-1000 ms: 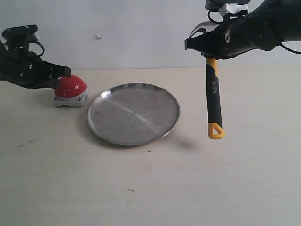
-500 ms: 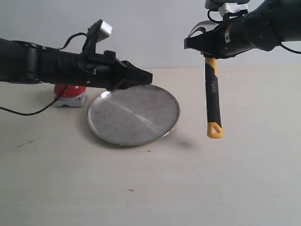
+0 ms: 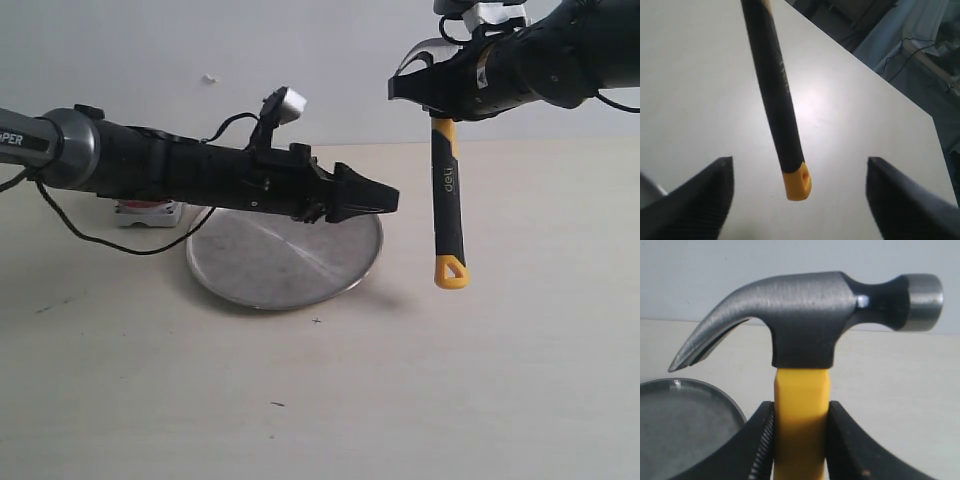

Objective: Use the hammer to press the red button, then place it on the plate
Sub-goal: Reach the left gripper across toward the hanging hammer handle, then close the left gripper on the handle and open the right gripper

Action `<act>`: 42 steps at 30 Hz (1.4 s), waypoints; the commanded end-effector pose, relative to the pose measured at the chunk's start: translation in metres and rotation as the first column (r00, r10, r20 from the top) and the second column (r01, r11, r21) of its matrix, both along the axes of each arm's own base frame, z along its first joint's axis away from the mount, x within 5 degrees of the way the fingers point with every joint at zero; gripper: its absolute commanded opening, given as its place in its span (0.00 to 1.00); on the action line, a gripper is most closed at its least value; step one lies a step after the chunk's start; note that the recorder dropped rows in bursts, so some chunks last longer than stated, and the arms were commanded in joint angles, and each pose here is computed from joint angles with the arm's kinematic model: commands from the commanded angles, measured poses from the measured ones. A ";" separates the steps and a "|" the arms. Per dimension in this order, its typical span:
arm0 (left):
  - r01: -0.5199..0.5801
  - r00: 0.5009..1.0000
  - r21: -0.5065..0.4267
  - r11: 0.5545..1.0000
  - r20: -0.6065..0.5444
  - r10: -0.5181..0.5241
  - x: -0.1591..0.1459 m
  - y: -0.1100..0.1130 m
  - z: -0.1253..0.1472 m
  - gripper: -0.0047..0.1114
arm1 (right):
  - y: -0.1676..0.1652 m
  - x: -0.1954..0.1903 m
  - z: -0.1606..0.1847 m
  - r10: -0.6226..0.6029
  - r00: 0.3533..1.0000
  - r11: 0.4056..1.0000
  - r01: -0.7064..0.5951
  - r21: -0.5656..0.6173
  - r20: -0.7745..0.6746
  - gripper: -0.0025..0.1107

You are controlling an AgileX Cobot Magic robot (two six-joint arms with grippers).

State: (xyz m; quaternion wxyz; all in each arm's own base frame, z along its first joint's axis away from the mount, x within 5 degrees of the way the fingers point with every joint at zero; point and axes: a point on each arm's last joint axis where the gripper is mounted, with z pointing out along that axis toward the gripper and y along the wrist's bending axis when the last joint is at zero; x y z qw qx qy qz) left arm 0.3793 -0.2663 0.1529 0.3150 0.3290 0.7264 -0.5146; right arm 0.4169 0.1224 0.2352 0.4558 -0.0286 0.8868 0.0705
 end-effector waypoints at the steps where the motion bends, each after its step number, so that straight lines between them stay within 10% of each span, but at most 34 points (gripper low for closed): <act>1: 0.022 0.999 0.000 1.000 0.049 -0.022 -0.006 -0.021 0.007 0.76 | 0.001 0.000 0.015 0.030 0.997 0.999 -0.031 0.021 0.073 0.02; 10: -0.035 0.989 0.082 0.996 0.149 0.022 -0.009 -0.053 0.011 0.76 | 0.002 0.000 0.016 0.010 0.997 0.997 -0.015 0.070 0.073 0.02; 42: -0.097 0.989 0.123 0.988 0.122 0.082 0.005 -0.059 -0.010 0.76 | 0.006 0.001 0.021 -0.032 0.996 0.976 0.012 0.216 0.087 0.02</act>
